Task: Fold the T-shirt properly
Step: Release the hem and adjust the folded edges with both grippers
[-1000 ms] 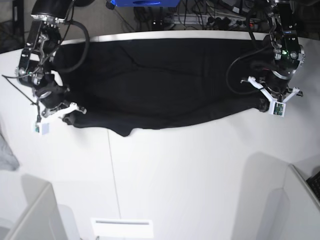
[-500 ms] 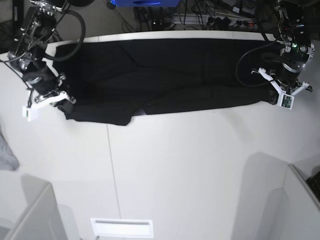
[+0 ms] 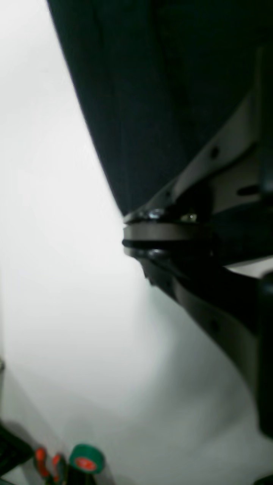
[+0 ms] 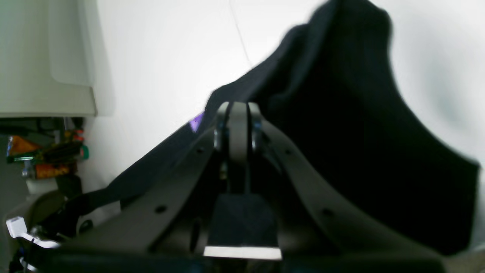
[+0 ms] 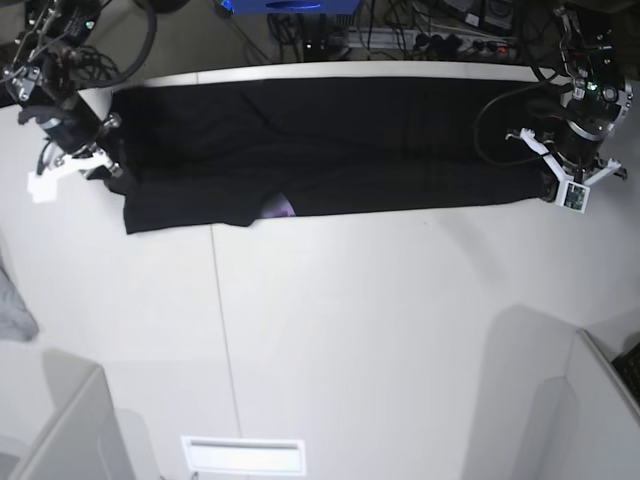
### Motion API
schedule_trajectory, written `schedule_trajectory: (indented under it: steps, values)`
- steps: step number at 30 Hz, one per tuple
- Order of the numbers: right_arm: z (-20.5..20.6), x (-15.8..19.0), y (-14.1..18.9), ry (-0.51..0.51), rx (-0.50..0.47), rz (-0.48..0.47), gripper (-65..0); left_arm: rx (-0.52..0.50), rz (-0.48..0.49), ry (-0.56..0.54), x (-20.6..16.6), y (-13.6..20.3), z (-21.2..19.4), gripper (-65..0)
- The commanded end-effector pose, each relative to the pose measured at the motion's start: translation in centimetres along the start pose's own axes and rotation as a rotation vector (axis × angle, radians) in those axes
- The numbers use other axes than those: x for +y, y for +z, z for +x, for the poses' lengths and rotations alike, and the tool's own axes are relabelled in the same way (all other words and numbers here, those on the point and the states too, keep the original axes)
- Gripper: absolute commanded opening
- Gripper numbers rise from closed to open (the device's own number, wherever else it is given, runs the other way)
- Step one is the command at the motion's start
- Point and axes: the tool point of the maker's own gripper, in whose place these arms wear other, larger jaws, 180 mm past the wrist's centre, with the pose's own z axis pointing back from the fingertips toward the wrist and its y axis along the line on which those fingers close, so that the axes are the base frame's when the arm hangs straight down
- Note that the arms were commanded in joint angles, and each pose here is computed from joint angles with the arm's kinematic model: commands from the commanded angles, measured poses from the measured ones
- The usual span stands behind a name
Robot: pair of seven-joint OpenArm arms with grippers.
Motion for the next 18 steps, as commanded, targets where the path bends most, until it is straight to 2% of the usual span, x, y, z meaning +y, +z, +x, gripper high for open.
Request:
schedule_trajectory:
  steps: [1,12,18]
  values:
    - [0.9,0.6,0.4,0.019,-0.029,0.021,-65.0,-0.040,0.013,-0.025,0.7,0.4,1.3,-65.0]
    - [-2.4,-1.0,0.7,-0.048,0.025,-0.019,-65.0,0.035,-0.002,-0.054,0.5,1.1,-1.4,-65.0]
    - [-3.2,-2.5,0.5,-0.021,0.030,-0.115,-65.0,0.051,-0.003,-0.046,0.5,1.0,-2.1,-65.0]
